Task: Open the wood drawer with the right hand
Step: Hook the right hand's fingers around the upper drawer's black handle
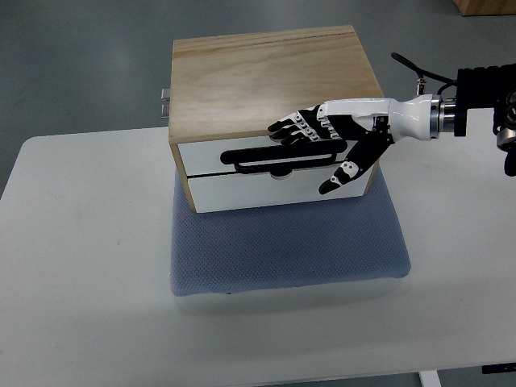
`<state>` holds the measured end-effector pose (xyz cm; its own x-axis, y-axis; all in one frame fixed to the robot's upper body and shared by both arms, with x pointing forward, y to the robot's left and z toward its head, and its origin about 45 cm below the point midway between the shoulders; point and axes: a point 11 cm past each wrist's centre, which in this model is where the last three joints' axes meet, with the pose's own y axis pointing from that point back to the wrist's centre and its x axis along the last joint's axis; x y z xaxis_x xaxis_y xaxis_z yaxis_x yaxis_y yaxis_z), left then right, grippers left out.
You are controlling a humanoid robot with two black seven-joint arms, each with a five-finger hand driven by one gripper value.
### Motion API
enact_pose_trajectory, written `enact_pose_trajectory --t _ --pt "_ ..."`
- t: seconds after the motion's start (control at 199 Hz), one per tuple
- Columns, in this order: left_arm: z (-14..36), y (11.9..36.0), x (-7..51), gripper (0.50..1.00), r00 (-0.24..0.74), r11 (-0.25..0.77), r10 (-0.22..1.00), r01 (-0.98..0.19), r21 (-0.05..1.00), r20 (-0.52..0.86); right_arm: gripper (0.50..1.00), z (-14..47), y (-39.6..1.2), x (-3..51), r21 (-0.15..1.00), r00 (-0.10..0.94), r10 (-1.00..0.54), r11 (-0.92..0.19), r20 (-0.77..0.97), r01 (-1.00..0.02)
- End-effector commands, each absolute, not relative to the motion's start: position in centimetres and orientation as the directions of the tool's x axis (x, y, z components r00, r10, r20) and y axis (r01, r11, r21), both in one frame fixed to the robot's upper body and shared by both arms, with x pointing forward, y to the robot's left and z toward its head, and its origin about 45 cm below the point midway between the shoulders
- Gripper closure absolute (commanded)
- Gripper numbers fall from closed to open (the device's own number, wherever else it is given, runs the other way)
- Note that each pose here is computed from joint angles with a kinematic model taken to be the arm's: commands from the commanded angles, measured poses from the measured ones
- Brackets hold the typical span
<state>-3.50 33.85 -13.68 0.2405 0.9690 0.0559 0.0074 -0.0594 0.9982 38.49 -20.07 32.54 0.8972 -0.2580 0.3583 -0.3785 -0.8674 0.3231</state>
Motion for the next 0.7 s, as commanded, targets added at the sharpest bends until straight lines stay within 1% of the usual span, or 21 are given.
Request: enact_pose_trajectory --t 0.0,0.695 --pt "-13.7 33.9 -3.5 0.500 0.241 -0.060 0.969 0.007 0.998 0.056 0.556 32.2 -20.0 38.5 0.327 0.900 -0.256 -0.867 0.353 -0.376" --pt "-13.7 33.9 -3.5 0.500 0.241 -0.060 0.969 0.007 0.998 0.056 0.556 30.0 -20.1 38.9 0.362 0.901 -0.256 -0.850 0.349 -0.382"
